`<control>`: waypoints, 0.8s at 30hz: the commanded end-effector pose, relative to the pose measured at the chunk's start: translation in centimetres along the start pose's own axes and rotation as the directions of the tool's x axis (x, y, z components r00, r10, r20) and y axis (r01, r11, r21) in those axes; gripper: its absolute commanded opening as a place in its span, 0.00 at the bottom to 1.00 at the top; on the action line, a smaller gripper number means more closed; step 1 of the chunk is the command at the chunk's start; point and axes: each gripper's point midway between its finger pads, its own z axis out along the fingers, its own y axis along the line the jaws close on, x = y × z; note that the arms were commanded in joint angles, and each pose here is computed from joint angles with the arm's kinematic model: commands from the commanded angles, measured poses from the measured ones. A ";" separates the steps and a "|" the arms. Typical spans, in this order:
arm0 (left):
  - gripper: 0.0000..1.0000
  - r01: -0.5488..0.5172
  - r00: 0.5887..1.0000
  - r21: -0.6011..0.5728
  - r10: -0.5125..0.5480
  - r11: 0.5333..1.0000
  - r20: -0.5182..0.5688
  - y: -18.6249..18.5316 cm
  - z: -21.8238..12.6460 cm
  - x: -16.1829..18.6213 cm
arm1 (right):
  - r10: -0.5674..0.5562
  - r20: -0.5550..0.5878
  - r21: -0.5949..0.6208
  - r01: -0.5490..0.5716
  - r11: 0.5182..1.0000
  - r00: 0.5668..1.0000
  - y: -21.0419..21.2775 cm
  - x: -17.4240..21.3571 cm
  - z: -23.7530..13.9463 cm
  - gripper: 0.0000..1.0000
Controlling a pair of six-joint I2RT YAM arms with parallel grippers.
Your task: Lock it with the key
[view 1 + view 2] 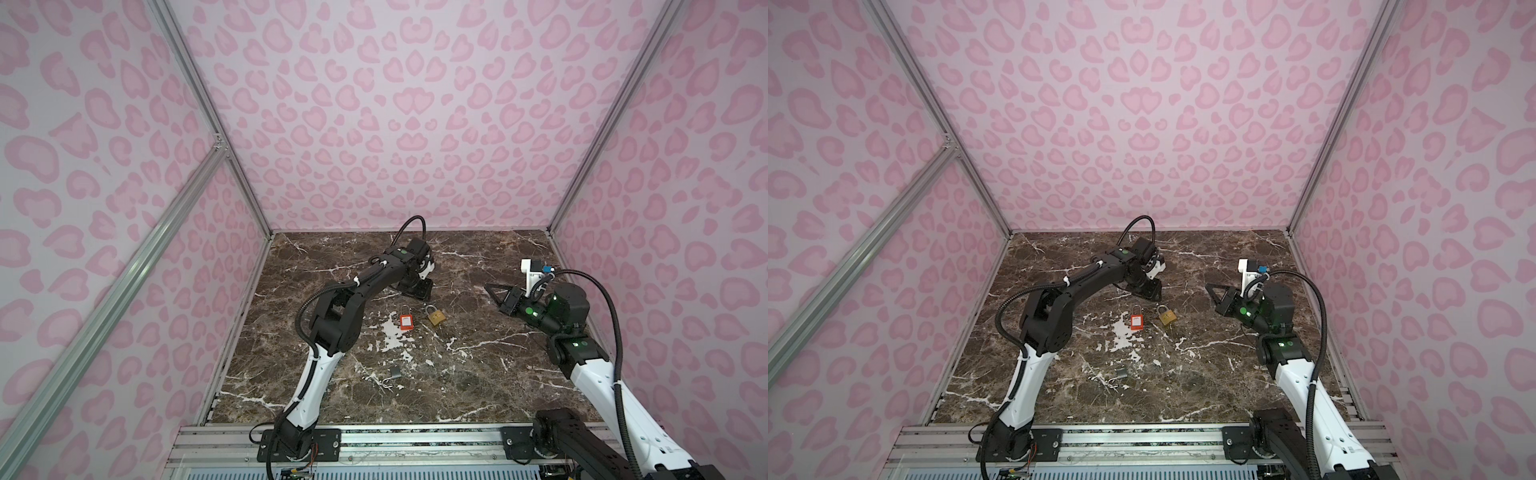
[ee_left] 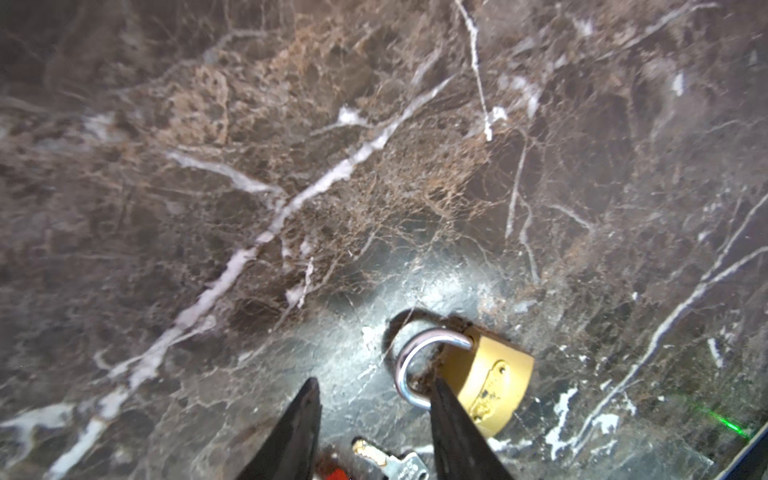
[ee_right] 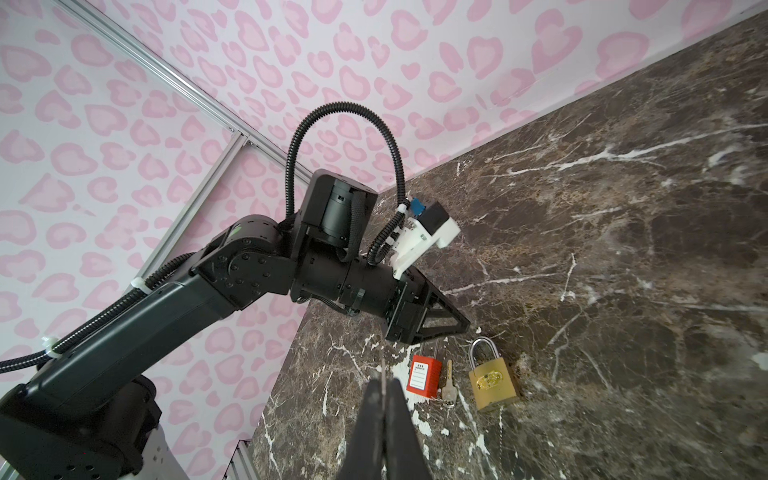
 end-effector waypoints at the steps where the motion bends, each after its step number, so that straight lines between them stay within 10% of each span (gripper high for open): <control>1: 0.46 0.003 0.999 0.043 -0.005 0.999 0.032 -1.7 -0.9 -1.0 | -0.002 0.017 0.004 0.002 1.000 1.000 -0.3 -0.2 -0.2 0.00; 24: 0.51 -0.031 1.000 0.121 0.030 0.992 0.007 -5.8 3.3 -1.0 | 0.065 0.032 0.062 -0.067 0.996 0.997 -3.1 -0.2 -2.4 0.00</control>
